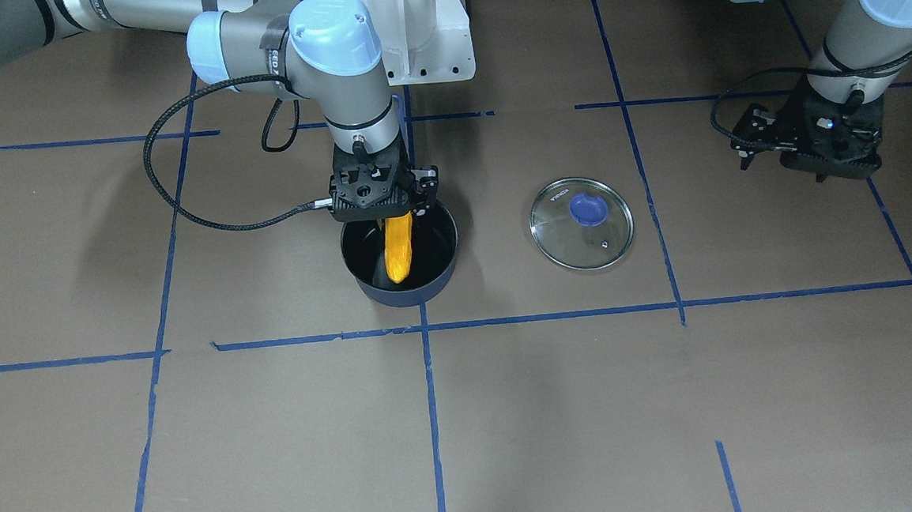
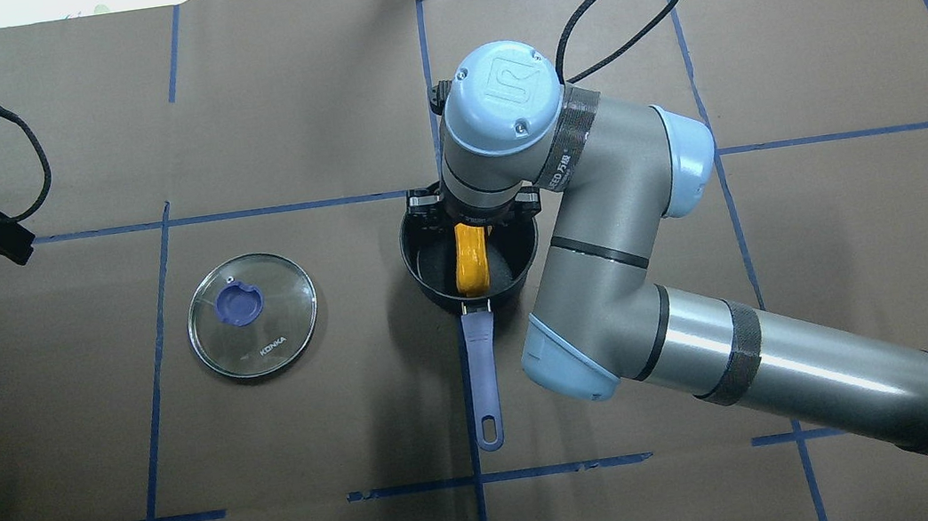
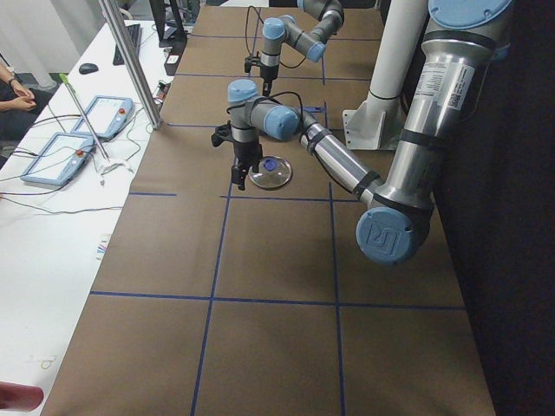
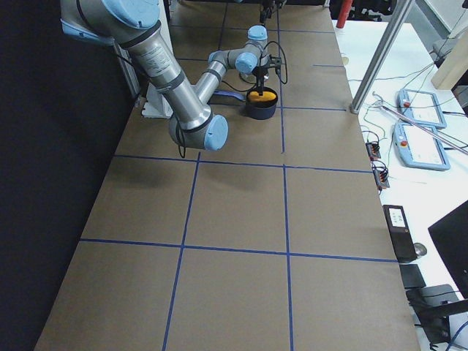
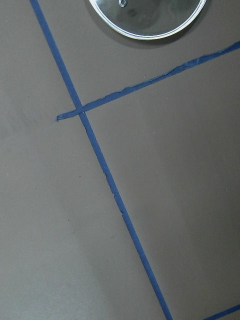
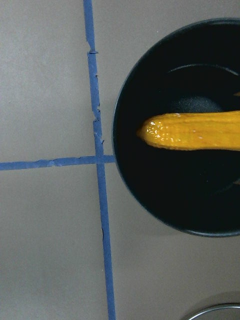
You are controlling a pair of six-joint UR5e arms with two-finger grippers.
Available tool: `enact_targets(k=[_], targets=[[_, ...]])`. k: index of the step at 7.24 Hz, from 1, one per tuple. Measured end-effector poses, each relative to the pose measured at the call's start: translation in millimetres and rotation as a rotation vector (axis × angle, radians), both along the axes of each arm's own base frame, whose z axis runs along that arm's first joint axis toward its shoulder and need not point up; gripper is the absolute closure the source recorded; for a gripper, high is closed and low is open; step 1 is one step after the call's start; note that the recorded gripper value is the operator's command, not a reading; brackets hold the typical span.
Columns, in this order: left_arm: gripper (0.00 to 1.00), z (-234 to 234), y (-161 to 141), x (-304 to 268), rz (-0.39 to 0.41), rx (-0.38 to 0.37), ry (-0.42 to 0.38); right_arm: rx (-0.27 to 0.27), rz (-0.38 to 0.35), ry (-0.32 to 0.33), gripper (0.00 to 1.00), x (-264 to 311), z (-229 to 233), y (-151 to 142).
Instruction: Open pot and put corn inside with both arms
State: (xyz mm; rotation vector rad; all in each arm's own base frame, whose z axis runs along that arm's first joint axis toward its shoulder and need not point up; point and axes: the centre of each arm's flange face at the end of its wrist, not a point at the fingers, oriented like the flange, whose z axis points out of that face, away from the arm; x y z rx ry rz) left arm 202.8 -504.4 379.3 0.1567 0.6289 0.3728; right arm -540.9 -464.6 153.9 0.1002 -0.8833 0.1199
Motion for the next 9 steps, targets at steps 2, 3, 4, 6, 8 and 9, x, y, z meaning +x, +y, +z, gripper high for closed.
enact_targets(k=[2,3,4,6,8,9], targets=[[0.00,8,-3,-12,0.000,0.000,-0.004,-0.003,-0.002,-0.012,0.00,5,-4,-1],[0.00,19,-7,-28,-0.002,-0.024,0.013,-0.019,0.005,-0.027,0.00,25,-6,-16],[0.00,37,-18,-54,0.006,-0.058,0.051,-0.044,0.006,-0.047,0.00,58,0,-39],[0.00,116,-45,-144,0.011,-0.108,0.093,-0.011,-0.019,-0.046,0.00,145,45,-81],[0.00,188,-45,-213,-0.037,-0.174,0.112,0.048,-0.076,-0.017,0.00,229,108,-114],[0.00,220,-30,-229,-0.055,-0.188,0.132,0.069,-0.104,0.003,0.00,270,146,-125]])
